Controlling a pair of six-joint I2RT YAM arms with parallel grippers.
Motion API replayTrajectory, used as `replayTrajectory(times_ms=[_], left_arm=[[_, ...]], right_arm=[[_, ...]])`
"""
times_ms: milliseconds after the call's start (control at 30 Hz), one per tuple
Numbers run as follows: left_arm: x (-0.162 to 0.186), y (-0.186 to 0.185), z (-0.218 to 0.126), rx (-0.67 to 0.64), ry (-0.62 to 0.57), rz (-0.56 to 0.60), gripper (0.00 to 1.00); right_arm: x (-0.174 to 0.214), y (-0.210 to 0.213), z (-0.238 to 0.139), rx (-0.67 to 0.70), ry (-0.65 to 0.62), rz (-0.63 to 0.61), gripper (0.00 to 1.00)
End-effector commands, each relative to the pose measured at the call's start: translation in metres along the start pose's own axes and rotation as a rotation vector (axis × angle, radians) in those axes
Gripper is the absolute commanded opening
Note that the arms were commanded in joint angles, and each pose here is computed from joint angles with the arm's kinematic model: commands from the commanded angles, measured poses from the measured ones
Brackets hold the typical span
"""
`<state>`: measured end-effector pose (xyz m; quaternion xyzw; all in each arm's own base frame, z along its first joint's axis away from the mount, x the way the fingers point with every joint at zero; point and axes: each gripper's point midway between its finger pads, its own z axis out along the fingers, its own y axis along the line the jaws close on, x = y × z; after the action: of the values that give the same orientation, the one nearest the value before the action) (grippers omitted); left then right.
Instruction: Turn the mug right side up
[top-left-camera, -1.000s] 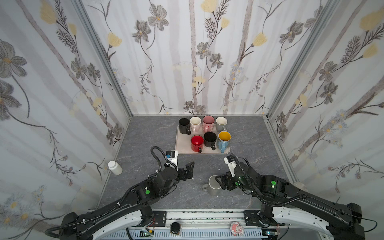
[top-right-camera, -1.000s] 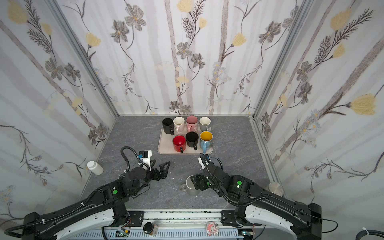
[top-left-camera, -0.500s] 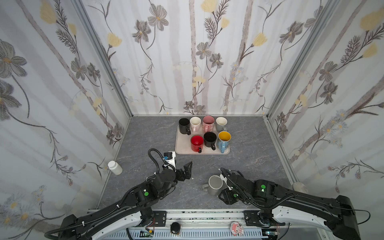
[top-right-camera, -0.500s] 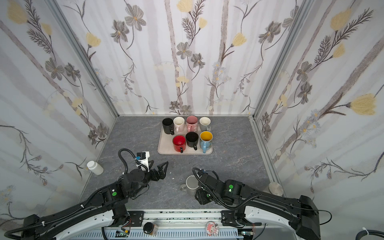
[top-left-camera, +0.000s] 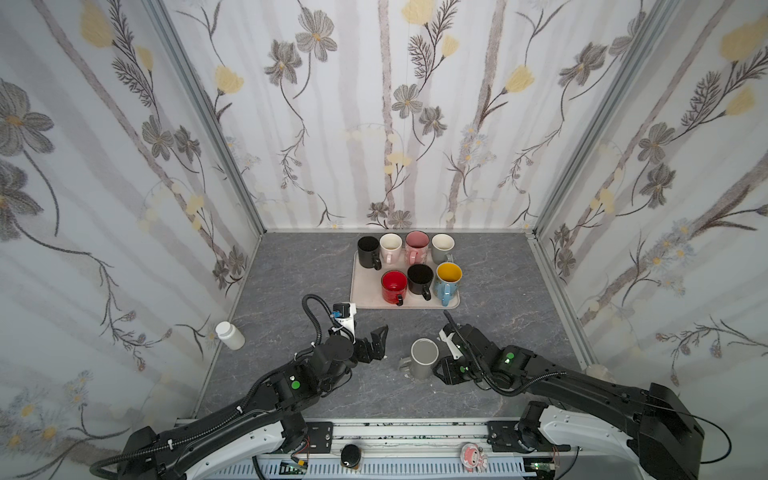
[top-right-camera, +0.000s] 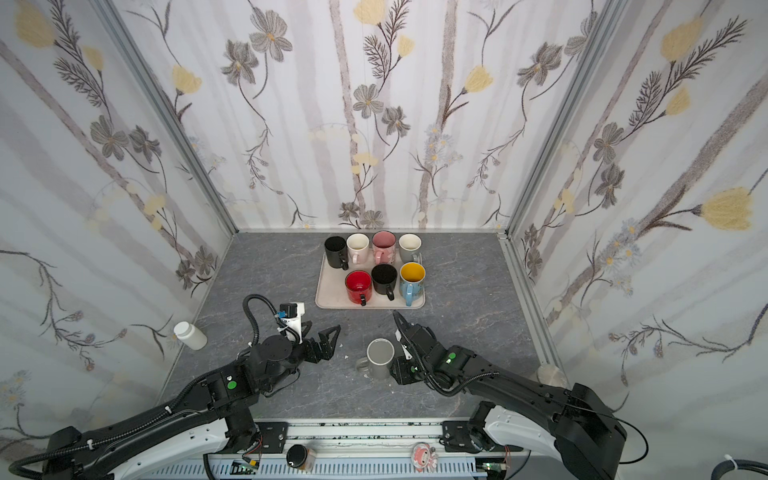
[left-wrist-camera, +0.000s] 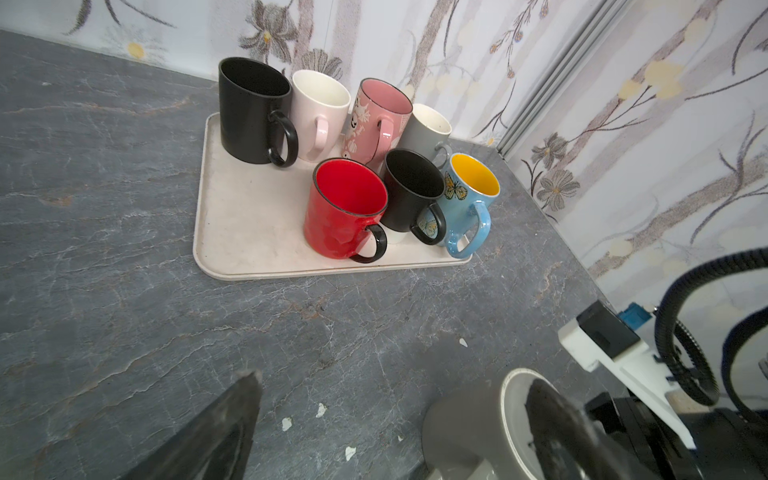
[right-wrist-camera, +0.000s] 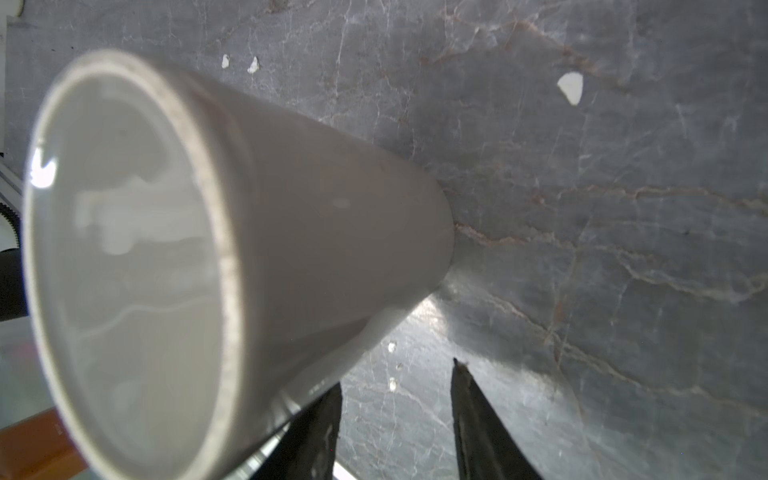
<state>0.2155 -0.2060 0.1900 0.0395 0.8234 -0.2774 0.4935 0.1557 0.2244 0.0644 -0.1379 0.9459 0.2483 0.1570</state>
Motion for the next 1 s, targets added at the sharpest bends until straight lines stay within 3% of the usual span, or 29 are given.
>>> replayTrajectory(times_ms=[0, 100, 233, 400, 700, 967], left_arm=[[0.002, -0.012, 0.005, 0.045, 0.03, 0.026, 1.0], [0.015, -0.022, 0.015, 0.083, 0.095, 0.05, 1.0], [0.041, -0.038, 0.035, 0.118, 0.24, 0.114, 0.88], [0.077, -0.038, 0.048, 0.063, 0.431, 0.174, 0.75], [0.081, -0.054, 0.016, 0.159, 0.505, 0.135, 0.71], [0.116, -0.033, 0.017, 0.003, 0.64, 0.266, 0.6]], right_arm=[[-0.027, 0.008, 0.002, -0.038, -0.078, -0.067, 0.44], [-0.046, -0.001, 0.003, -0.029, -0.127, -0.04, 0.44], [-0.059, -0.011, 0.001, -0.015, -0.168, -0.01, 0.49], [-0.057, -0.021, -0.008, -0.009, -0.207, 0.019, 0.56], [-0.058, -0.028, -0.017, -0.041, -0.274, 0.052, 0.59], [-0.061, -0.029, -0.02, -0.071, -0.307, 0.059, 0.59]])
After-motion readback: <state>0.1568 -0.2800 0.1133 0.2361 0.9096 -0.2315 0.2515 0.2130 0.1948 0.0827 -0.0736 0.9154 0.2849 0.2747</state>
